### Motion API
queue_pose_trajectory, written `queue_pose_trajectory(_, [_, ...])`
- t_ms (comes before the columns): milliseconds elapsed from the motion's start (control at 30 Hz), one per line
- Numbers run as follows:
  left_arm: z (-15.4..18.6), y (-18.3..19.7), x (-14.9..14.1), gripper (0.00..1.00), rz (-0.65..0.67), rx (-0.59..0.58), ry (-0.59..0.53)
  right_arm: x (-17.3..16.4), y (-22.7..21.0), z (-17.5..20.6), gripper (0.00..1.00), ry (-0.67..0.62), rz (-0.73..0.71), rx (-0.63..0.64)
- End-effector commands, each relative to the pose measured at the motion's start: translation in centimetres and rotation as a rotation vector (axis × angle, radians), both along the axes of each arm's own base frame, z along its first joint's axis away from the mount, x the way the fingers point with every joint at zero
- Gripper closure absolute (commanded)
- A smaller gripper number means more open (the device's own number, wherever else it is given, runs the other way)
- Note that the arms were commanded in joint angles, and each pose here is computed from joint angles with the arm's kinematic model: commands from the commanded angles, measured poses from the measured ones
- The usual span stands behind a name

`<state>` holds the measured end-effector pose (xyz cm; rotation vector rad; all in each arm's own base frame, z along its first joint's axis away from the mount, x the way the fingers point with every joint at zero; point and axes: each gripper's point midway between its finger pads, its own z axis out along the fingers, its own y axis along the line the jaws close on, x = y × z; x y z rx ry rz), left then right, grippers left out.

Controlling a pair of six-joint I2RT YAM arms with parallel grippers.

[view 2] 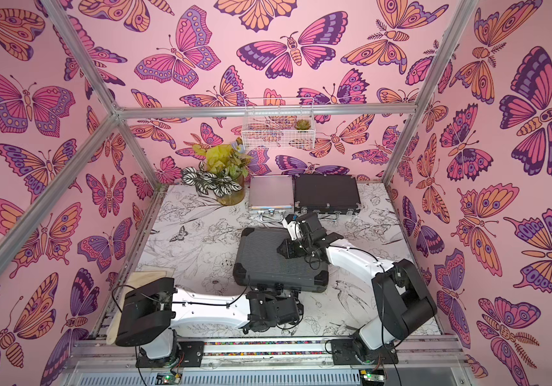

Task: Close the poker set cases
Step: Fasten the fastener on the poker set case.

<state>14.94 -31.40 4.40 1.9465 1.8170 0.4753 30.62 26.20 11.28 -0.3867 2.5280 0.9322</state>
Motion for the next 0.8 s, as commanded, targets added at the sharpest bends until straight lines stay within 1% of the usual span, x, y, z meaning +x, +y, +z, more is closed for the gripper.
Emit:
queue_pose_trajectory(0, [0.9,-0.9,0.8,1.0,-0.09,-0.018,-0.026,-3.3,-4.9,-7.5,0.8,0.222,-0.072,-0.242])
queue_pose_trajectory(133, [-0.1,-0.9,1.1,1.0,-0.116,0.017,-0.018,-3.2,-4.9,-7.4,0.8,0.222,-0.069,-0.249])
queue_pose_trajectory(300, [-0.6,-1.8,1.6,1.0,-0.115,-0.045,0.018,-3.1,-4.9,-7.2,0.8,0.215,-0.07,-0.247])
queue_pose_trajectory(533, [-1.2,-2.0,2.2,1.0,-0.117,-0.052,0.033,-2.8,-4.7,-7.1,0.8,0.218,-0.07,-0.247])
queue_pose_trajectory(767, [-2.7,-1.2,2.7,1.0,-0.115,-0.022,0.047,-2.5,-4.6,-7.1,0.8,0.221,-0.07,-0.25])
